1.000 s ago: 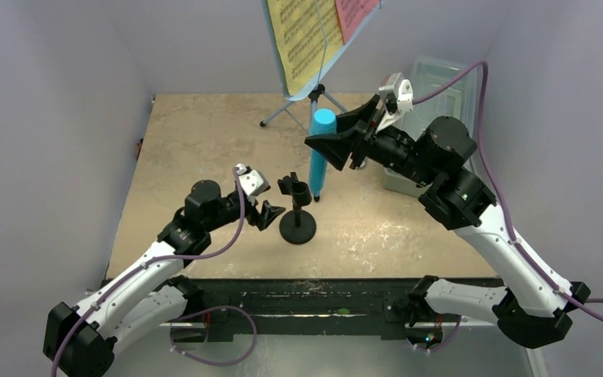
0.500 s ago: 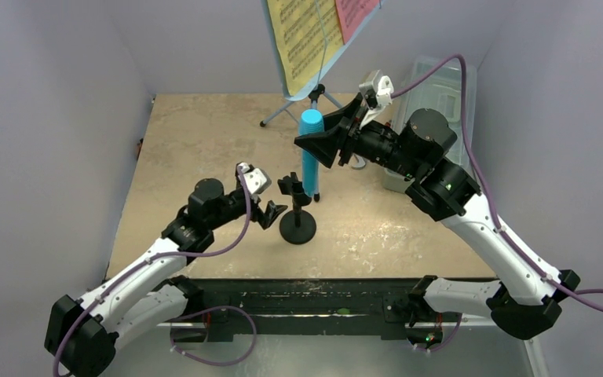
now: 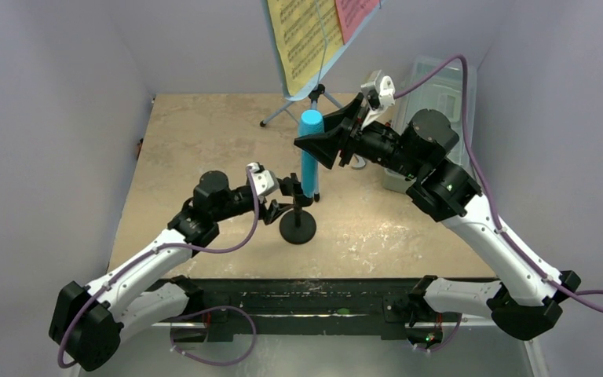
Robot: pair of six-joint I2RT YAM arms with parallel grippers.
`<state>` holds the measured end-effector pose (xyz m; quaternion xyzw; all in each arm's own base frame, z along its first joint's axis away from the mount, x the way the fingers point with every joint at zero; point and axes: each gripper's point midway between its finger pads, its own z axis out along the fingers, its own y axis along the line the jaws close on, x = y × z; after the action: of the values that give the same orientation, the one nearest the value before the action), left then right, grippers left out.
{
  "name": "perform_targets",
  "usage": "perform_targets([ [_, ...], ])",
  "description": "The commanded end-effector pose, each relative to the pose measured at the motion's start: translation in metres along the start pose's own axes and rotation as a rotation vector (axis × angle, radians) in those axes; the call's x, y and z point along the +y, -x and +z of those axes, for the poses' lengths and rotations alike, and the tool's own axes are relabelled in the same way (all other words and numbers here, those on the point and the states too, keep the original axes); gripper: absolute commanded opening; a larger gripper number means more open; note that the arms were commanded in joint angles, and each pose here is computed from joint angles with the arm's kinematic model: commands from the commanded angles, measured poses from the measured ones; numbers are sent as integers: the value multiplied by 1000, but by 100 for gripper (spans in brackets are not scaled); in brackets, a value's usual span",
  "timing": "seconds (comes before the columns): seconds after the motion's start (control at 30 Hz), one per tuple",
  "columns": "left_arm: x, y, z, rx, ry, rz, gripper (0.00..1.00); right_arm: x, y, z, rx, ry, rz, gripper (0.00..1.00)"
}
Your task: Set up the instrument practice props
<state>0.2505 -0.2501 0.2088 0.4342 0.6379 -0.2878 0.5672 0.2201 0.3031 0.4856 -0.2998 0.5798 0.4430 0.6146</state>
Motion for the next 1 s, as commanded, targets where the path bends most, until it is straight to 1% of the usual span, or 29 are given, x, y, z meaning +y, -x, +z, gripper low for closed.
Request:
perform_targets([
  [0.0, -15, 27, -12, -100, -49, 30, 66, 14, 15, 1, -59, 65, -1, 0],
  [0.1, -23, 33, -18, -130, -63, -4, 59, 15, 12, 5, -50, 83, 11, 0],
  [0.13, -26, 35, -19, -140, -74, -15, 58, 15, 11, 7, -47, 86, 14, 0],
  [0.33, -47, 36, -22, -145, -130, -77, 57, 14, 3, 15, -21, 75, 11, 0],
  [0.43, -47, 30, -26, -125, -105, -97, 57, 7, 0, 18, -4, 41, -11, 0],
  [0.5, -41, 28, -28, -110, -66, -104, 60, 4, -2, 20, 11, 31, -24, 0],
  [0.57, -36, 29, -31, -97, -35, -104, 66, 1, -5, 22, 21, 23, -37, 0],
  [0.67, -28, 32, -34, -78, 12, -111, 77, -2, -8, 26, 37, 14, -46, 0],
  [0.73, -16, 37, -37, -85, 80, -121, 83, -3, -9, 28, 42, 13, -47, 0],
  [0.8, -1, 45, -41, -105, 165, -100, 93, -3, -6, 29, 36, 17, -49, 0],
  [0.9, 15, 58, -45, -150, 232, -8, 95, 2, 2, 32, 23, 36, -48, 0],
  [0.97, 18, 65, -41, -172, 216, 70, 96, 4, 7, 35, 18, 45, -43, 0],
])
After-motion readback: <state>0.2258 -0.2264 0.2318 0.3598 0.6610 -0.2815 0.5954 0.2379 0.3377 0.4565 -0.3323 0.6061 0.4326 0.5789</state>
